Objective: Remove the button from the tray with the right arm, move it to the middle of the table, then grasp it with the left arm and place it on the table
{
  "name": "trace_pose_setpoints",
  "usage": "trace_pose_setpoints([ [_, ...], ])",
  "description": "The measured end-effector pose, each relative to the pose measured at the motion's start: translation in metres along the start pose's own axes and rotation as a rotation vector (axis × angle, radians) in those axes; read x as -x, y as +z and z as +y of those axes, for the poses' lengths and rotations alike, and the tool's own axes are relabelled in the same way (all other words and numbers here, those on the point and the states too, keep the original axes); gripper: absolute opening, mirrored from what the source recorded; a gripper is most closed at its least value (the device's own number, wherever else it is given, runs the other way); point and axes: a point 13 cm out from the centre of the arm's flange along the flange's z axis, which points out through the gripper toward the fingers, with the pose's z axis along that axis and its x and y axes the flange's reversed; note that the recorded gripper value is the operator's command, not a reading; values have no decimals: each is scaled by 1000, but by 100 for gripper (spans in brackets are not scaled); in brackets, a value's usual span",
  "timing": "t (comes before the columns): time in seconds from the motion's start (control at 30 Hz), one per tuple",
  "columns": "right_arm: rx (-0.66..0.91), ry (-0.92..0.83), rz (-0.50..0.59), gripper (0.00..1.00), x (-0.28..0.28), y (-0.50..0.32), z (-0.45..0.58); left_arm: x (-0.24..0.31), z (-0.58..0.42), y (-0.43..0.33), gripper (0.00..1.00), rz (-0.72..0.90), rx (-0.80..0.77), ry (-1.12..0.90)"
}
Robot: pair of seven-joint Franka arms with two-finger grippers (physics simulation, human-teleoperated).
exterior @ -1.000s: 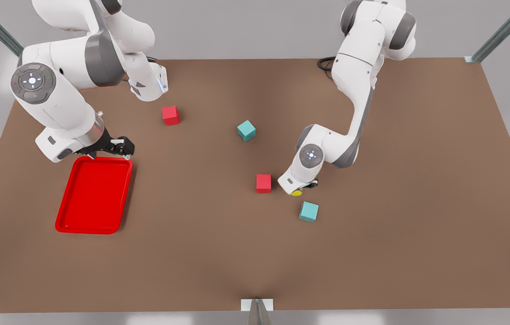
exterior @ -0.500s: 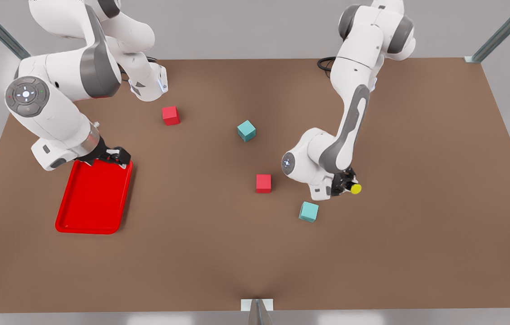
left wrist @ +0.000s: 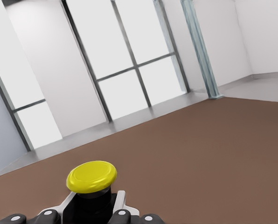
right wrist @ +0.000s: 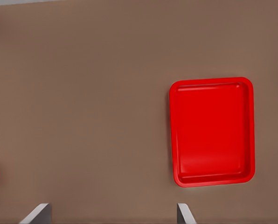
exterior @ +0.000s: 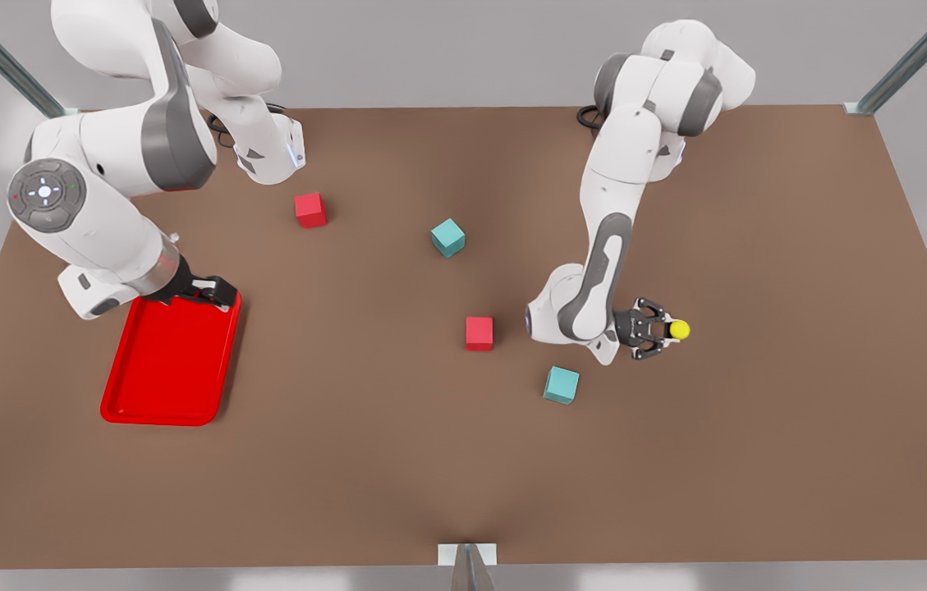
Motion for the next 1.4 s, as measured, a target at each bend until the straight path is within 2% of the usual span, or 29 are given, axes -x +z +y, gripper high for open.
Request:
trace_pose_setpoints([
  [0.17,-2,1,6,100,1,4,1,-19,-5,14,49,-43,-10,-127],
  [0.6,-2,8,7,100,1,4,0,-40,-22,18,49,13,-64,-396],
  [0.63,-2,9,7,100,1,4,-1,-42,-23,19,52,16,-66,-409],
  [0.67,-1,9,7,100,1,4,-1,-43,-24,19,69,19,-69,-422],
  [0.7,-1,10,7,100,1,4,-1,-44,-25,20,100,21,-69,-434],
  [1.17,-1,44,9,100,6,4,-19,-46,-32,22,100,47,-83,-560],
  [1.4,51,12,17,100,7,5,-8,-32,-37,15,100,44,-96,-610],
])
